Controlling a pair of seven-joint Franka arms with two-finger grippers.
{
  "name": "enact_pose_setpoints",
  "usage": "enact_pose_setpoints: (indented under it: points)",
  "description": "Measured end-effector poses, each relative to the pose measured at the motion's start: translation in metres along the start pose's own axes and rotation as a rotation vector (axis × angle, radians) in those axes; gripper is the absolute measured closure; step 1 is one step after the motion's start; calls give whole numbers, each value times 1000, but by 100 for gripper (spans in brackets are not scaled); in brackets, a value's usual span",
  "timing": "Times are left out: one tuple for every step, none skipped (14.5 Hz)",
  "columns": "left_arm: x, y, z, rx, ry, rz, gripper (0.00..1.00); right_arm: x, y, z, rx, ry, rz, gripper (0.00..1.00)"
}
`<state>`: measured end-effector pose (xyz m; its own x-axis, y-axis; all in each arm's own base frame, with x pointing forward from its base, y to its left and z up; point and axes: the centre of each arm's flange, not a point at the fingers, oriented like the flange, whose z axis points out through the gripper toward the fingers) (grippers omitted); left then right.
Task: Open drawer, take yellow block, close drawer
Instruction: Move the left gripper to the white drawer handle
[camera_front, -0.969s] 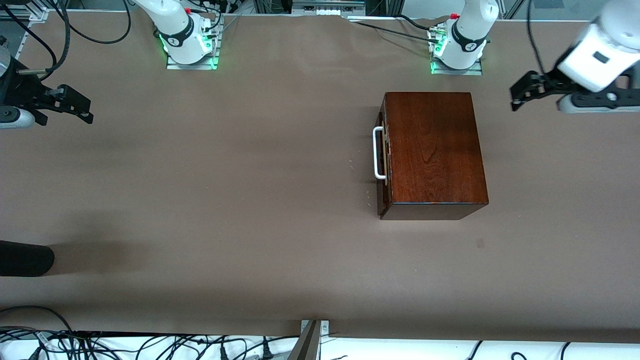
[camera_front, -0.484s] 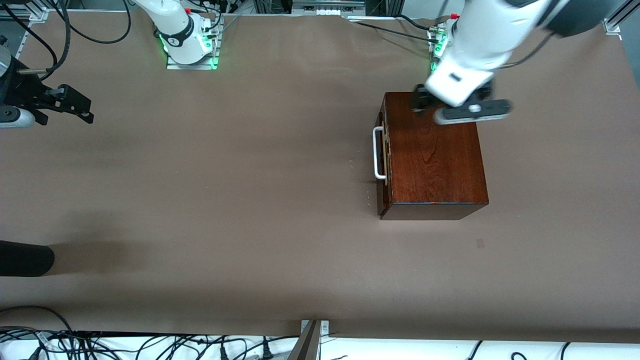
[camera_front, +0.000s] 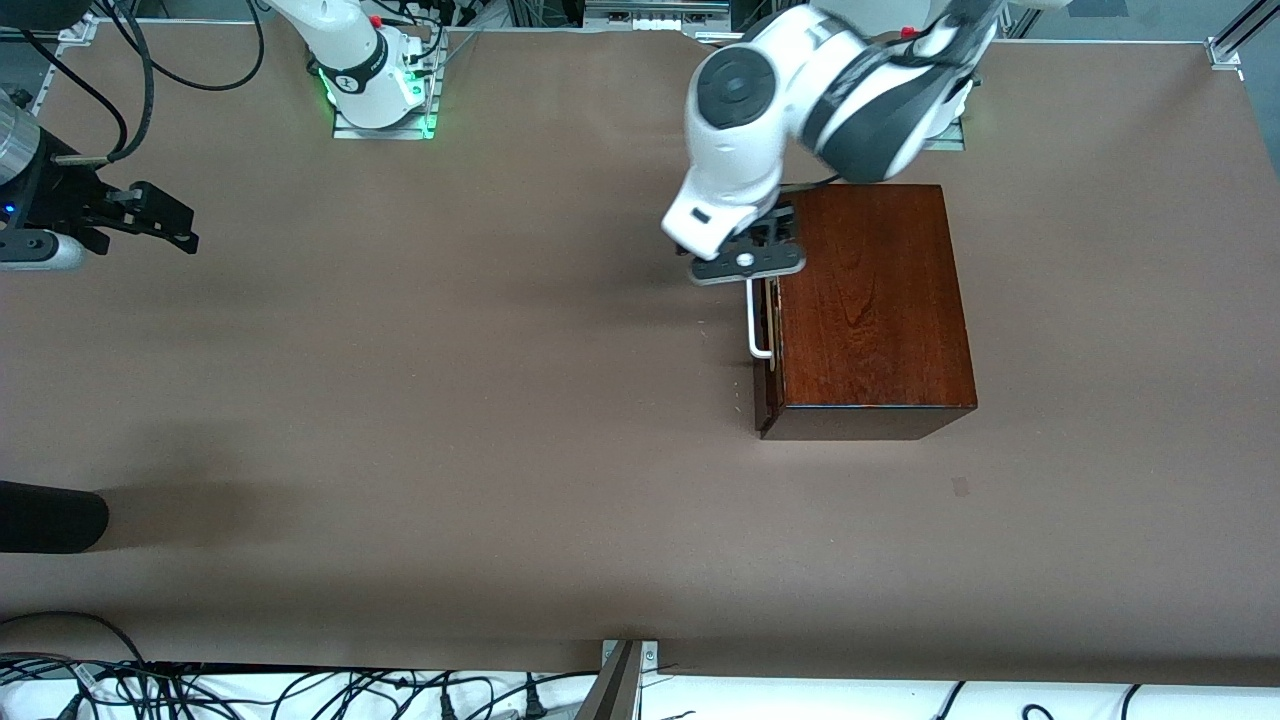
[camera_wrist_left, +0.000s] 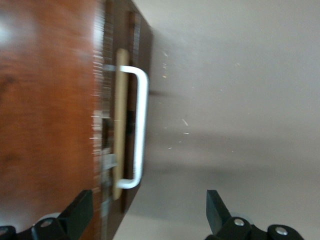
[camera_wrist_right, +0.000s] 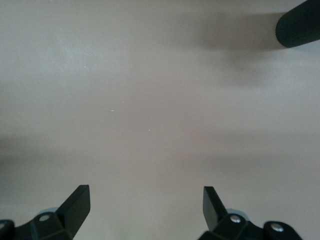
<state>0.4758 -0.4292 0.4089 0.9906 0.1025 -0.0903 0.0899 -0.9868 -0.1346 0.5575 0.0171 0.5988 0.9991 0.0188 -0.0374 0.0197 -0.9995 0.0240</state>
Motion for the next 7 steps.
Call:
enact_pose_setpoints:
  points:
    - [-3,9,12,11,-2,12,0,-1,0,1,0,-9,13,0]
    - [-5,15,22,20,-8,24,0,-2,0,3,-1,-22,19,0]
    - [-6,20,30,28,-11,33,0,-3,0,4,-1,-36,21,0]
    - [-7,24,36,39,-4,44,0,-3,0,6,-2,-47,21,0]
    - [-6,27,42,50,13,57,0,-3,0,9,-2,-55,21,0]
    - [-5,29,49,60,20,66,0,-2,0,12,-3,-62,21,0]
    - [-4,31,56,68,23,72,0,0,0,16,-3,-69,21,0]
